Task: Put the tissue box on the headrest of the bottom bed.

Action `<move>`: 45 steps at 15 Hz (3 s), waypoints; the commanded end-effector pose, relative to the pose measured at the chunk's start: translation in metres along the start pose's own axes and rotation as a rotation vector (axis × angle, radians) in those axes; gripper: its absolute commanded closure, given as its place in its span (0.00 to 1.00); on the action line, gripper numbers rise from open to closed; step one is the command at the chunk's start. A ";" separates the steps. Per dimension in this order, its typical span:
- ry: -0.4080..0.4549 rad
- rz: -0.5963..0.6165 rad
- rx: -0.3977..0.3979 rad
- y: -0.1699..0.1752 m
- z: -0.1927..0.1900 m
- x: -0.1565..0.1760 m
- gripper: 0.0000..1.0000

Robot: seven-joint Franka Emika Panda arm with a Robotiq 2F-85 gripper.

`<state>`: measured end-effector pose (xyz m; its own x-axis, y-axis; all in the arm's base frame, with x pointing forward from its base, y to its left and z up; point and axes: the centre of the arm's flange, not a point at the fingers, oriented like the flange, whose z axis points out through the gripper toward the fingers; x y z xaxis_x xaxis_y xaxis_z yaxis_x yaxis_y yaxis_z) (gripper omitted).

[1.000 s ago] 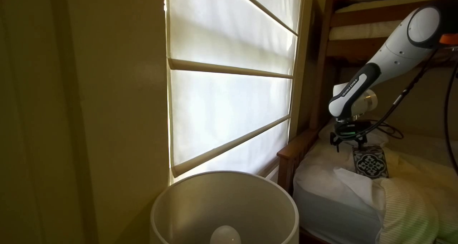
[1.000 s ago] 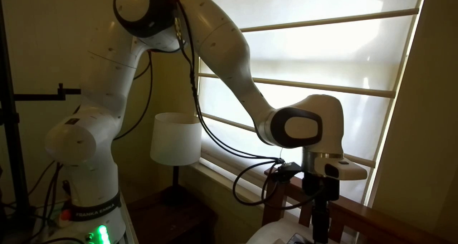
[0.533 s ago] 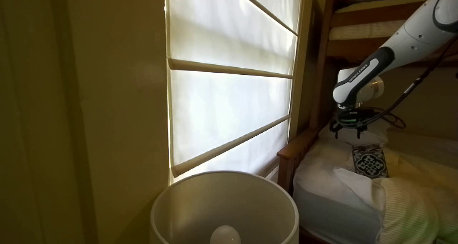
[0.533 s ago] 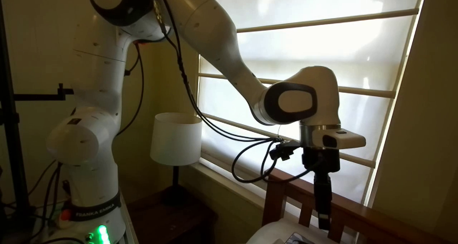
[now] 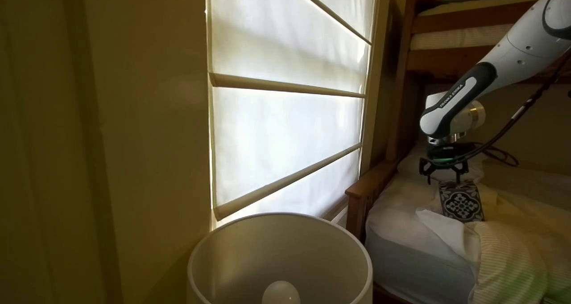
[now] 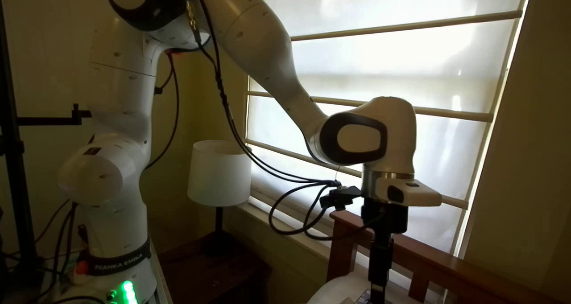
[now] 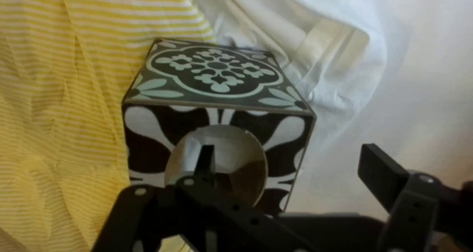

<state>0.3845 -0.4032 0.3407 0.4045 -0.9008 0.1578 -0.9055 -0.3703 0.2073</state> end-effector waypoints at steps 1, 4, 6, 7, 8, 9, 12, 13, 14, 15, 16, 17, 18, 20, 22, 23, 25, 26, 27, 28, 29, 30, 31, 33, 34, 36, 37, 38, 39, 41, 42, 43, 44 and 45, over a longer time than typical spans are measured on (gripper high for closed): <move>-0.010 0.065 -0.008 0.023 0.000 -0.007 0.00; -0.004 0.084 -0.026 0.031 0.007 0.000 0.00; -0.004 0.067 -0.037 0.026 0.013 0.003 0.00; -0.004 0.055 -0.043 0.023 0.016 0.003 0.00; -0.001 0.033 -0.044 0.017 0.019 0.003 0.00; 0.005 0.011 -0.048 0.010 0.022 0.004 0.00; 0.037 -0.045 -0.067 -0.010 0.025 0.005 0.00; 0.048 -0.060 -0.074 -0.015 0.027 0.006 0.00; 0.056 -0.068 -0.080 -0.018 0.027 0.007 0.00; 0.058 -0.075 -0.089 -0.019 0.029 0.010 0.00; 0.058 -0.078 -0.094 -0.020 0.030 0.010 0.00; 0.057 -0.079 -0.098 -0.020 0.031 0.011 0.00; 0.057 -0.076 -0.103 -0.021 0.032 0.012 0.20; 0.054 -0.074 -0.107 -0.020 0.034 0.013 0.32; 0.055 -0.071 -0.111 -0.019 0.035 0.013 0.48; 0.056 -0.069 -0.111 -0.018 0.033 0.013 0.56; 0.062 -0.067 -0.111 -0.016 0.029 0.012 0.68; 0.065 -0.068 -0.112 -0.015 0.026 0.012 0.76; 0.068 -0.072 -0.113 -0.014 0.024 0.011 0.82; 0.069 -0.078 -0.114 -0.013 0.021 0.010 0.89; 0.069 -0.088 -0.113 -0.012 0.018 0.009 0.96; 0.061 -0.111 -0.103 -0.010 0.014 0.007 0.97; 0.051 -0.146 -0.096 -0.007 0.009 0.006 1.00; 0.048 -0.298 -0.079 0.004 -0.005 0.000 1.00; 0.059 -0.354 -0.072 0.012 -0.014 -0.002 0.99; 0.100 -0.451 -0.037 0.030 -0.035 -0.005 1.00; 0.123 -0.495 -0.021 0.038 -0.044 -0.004 1.00; 0.140 -0.538 -0.004 0.046 -0.054 -0.005 1.00; 0.160 -0.578 0.017 0.054 -0.064 -0.002 1.00; 0.198 -0.658 0.060 0.071 -0.082 0.002 1.00; 0.213 -0.690 0.092 0.078 -0.090 0.006 1.00; 0.216 -0.717 0.135 0.082 -0.097 0.010 1.00; 0.198 -0.652 0.055 0.066 -0.083 0.012 1.00; 0.211 -0.676 0.082 0.071 -0.091 0.012 1.00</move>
<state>0.3363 -0.4197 0.4451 0.8899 -0.4070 0.2059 -0.4503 -0.8561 0.2537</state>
